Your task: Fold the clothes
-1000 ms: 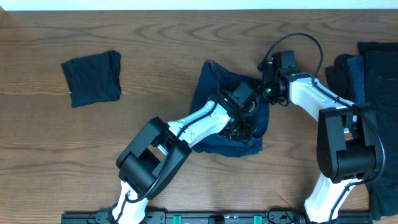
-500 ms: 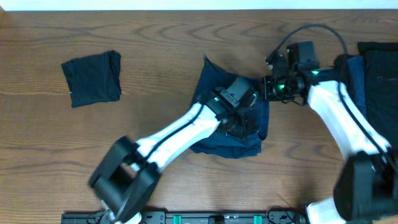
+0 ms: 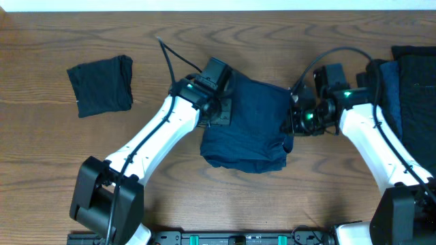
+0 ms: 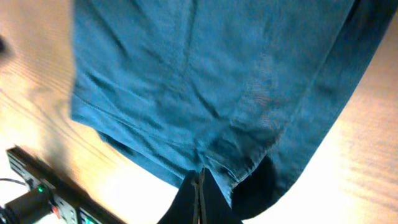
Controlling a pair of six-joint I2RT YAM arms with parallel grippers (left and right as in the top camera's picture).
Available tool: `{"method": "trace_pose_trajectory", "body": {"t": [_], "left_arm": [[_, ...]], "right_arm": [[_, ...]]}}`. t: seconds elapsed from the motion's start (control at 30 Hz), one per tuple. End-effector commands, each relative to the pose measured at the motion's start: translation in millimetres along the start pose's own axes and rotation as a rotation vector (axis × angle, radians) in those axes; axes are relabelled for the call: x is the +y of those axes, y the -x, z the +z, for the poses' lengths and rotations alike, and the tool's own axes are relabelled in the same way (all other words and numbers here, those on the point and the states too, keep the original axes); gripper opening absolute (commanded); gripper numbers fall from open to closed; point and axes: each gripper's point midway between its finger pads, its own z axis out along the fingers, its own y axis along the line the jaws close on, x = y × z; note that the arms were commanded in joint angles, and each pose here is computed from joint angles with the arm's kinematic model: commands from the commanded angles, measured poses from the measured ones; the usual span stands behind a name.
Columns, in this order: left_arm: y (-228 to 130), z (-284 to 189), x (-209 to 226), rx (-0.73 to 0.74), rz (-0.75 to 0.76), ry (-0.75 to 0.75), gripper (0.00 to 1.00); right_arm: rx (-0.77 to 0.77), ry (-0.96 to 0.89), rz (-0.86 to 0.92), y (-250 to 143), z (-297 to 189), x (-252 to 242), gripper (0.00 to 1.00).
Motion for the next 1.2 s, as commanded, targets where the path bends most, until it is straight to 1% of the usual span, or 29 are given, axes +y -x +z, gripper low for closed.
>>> {"method": "trace_pose_trajectory", "body": {"t": [0.0,0.1,0.27,0.47,0.57,0.63,0.73,0.9,0.93,1.03,1.17], "left_arm": [[3,10,10,0.012,-0.028,0.028,0.06],[2,21,12,0.03,-0.03,0.036,0.06],[-9,50,19,0.104,-0.036,0.068,0.06],[-24,90,30,0.19,-0.045,0.104,0.06],[-26,96,31,0.201,-0.045,0.109,0.06],[-21,91,28,0.179,-0.041,0.099,0.06],[-7,70,20,0.118,-0.009,0.071,0.06],[13,11,5,-0.016,0.006,0.015,0.06],[14,-8,3,-0.045,-0.002,0.004,0.06],[4,-25,5,-0.034,-0.051,0.007,0.06],[-19,-20,13,0.064,-0.079,0.036,0.06]], "right_arm": [[0.055,0.013,0.01,-21,20,-8,0.01],[0.075,0.024,0.025,-37,36,-16,0.01],[0.122,0.009,0.098,-66,54,-32,0.01],[0.106,-0.068,0.177,-79,68,-54,0.01],[0.102,-0.097,0.195,-82,71,-61,0.01],[0.1,-0.108,0.199,-83,71,-64,0.01],[0.094,-0.11,0.197,-81,72,-64,0.01],[0.092,-0.109,0.195,-81,72,-64,0.01],[0.091,-0.109,0.194,-81,72,-64,0.01],[0.085,-0.108,0.191,-79,72,-64,0.03],[0.083,-0.107,0.19,-79,72,-64,0.04]]}}
